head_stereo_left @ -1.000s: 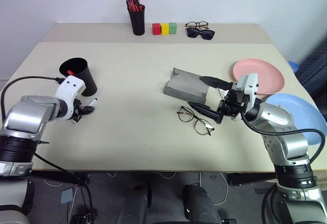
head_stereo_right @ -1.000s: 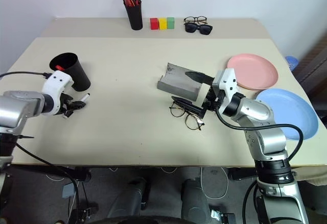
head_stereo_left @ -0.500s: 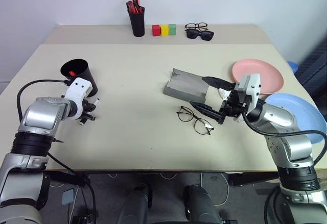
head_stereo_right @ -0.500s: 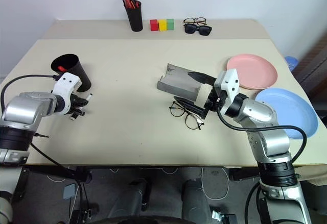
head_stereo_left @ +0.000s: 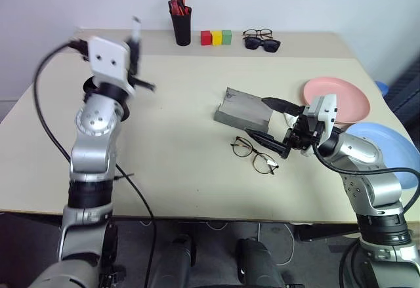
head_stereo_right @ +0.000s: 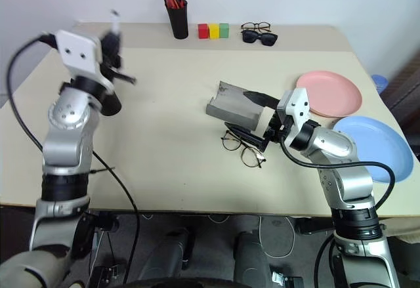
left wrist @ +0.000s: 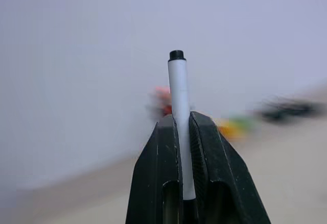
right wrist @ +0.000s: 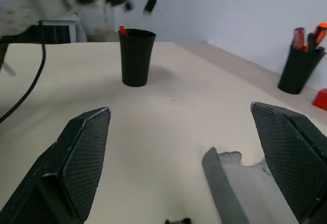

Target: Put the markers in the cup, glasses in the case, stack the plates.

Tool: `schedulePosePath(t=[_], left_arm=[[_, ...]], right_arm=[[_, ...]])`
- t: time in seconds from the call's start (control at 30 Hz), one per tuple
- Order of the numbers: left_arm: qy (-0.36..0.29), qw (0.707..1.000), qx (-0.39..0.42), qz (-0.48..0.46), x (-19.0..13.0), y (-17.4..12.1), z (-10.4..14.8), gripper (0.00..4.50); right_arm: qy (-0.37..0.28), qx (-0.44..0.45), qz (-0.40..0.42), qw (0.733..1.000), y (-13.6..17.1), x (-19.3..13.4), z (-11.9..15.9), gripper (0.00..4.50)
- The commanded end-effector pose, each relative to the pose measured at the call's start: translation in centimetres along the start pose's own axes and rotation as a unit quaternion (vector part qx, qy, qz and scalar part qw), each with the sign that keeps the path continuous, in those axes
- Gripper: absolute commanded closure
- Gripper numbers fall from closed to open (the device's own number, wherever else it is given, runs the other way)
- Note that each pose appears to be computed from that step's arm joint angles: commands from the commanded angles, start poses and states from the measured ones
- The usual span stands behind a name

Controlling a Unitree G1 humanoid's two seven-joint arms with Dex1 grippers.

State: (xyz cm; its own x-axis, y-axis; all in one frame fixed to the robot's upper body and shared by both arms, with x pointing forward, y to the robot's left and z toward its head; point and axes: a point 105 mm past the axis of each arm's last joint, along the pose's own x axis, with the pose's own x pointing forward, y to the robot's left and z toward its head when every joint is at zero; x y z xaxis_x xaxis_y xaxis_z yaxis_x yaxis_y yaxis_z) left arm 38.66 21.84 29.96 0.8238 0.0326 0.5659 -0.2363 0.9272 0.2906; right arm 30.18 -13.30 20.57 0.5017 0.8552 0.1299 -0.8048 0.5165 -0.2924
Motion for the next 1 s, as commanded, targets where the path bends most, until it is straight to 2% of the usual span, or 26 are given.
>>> schedulePosePath(t=[0.03, 0.13, 0.33, 0.67, 0.87, 1.0], left_arm=[[-0.020, 0.989, 0.081, 0.118, 0.8, 4.2, -0.3, 4.49], [-0.015, 0.977, 0.145, 0.156, 1.0, 5.4, -1.4, 4.49], [0.014, 0.968, 0.183, 0.168, 0.5, 5.6, -4.1, 4.49], [0.023, 0.976, 0.143, 0.164, 1.0, 4.0, -5.1, 4.49], [0.051, 0.982, 0.099, 0.152, 0.9, 2.4, -6.7, 4.49], [0.060, 0.985, 0.073, 0.142, 0.7, 1.9, -7.4, 2.85]], right_arm=[[-0.020, -0.020, -0.007, 1.000, -0.3, -0.1, 1.2, 0.00], [-0.020, -0.020, -0.007, 1.000, -0.3, -0.1, 1.2, 0.00], [-0.022, -0.022, -0.010, 0.999, -0.3, 0.0, 1.4, 0.00], [-0.019, -0.026, -0.015, 0.999, -0.3, -0.1, 1.7, 0.00], [-0.017, -0.025, -0.020, 0.999, -0.3, -0.2, 1.8, 0.00], [-0.015, -0.027, -0.024, 0.999, -0.3, -0.4, 1.8, 0.00]])
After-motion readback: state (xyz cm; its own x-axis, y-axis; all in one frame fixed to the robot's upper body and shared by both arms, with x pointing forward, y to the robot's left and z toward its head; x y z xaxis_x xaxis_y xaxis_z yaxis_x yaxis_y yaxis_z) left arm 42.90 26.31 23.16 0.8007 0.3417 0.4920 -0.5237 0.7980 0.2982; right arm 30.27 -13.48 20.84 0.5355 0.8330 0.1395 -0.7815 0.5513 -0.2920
